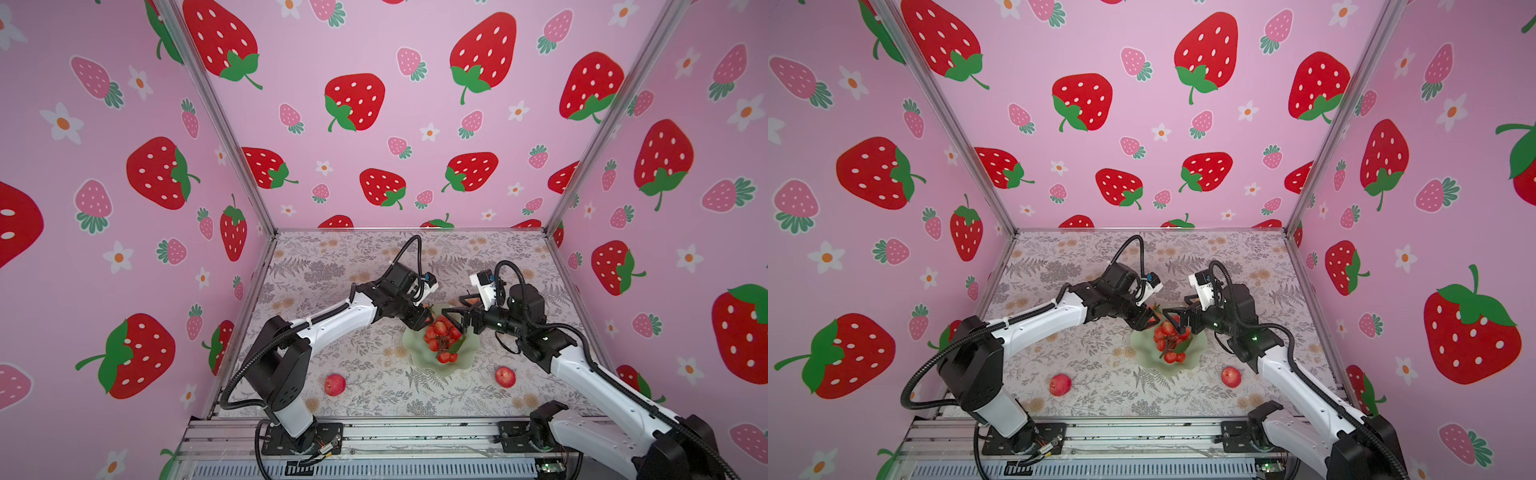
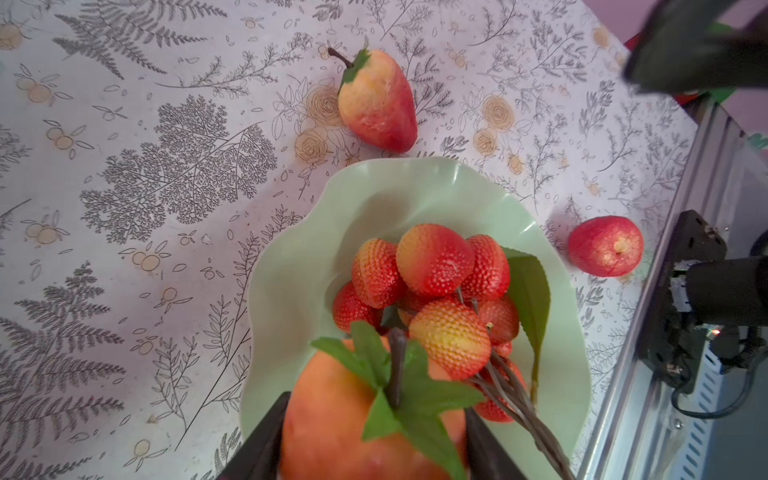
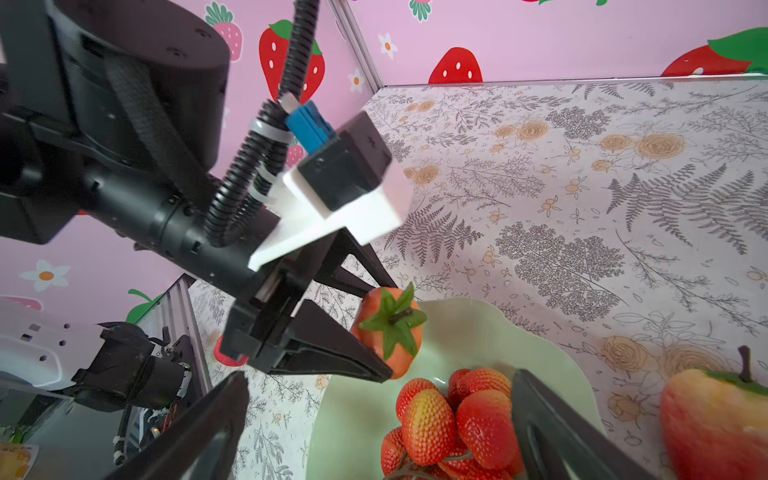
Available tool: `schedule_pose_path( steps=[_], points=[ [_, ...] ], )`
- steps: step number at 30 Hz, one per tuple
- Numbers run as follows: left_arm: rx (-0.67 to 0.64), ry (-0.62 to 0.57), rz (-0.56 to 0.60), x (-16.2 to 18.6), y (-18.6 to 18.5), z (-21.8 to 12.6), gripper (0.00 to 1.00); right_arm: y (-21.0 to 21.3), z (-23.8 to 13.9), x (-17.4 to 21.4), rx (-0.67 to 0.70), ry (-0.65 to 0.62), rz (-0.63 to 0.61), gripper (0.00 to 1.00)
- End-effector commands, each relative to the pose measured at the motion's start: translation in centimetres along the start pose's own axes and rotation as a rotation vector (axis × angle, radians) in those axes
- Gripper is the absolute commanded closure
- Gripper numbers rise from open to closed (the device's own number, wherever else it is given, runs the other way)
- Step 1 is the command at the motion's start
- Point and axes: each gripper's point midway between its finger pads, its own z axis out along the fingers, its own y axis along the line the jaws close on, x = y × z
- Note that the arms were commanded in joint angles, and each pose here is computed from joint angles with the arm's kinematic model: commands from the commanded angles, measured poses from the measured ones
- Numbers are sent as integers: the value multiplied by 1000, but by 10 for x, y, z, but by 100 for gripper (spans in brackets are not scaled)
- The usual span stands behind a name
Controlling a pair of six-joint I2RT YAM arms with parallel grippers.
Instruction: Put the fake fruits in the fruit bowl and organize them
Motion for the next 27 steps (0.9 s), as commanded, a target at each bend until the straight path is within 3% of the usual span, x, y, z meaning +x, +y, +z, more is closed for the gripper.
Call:
schedule_pose_path(
  steps=[1,19,20,23,27],
  points=[
    [1,-24,59,-10,0,8,48,6,-6,-6,-17,-24,-9,1],
    [-13,43,43,4,9,30,35,4,-8,1,-6,-24,2,1],
    [-9,43,43,4,9,30,34,4,-8,1,-8,-23,2,1],
    [-6,30,45,2,7,26,11,3,-7,1,-7,-22,3,1],
    [-8,0,54,-5,5,19,10,1,-6,0,3,-25,8,1]
  ],
)
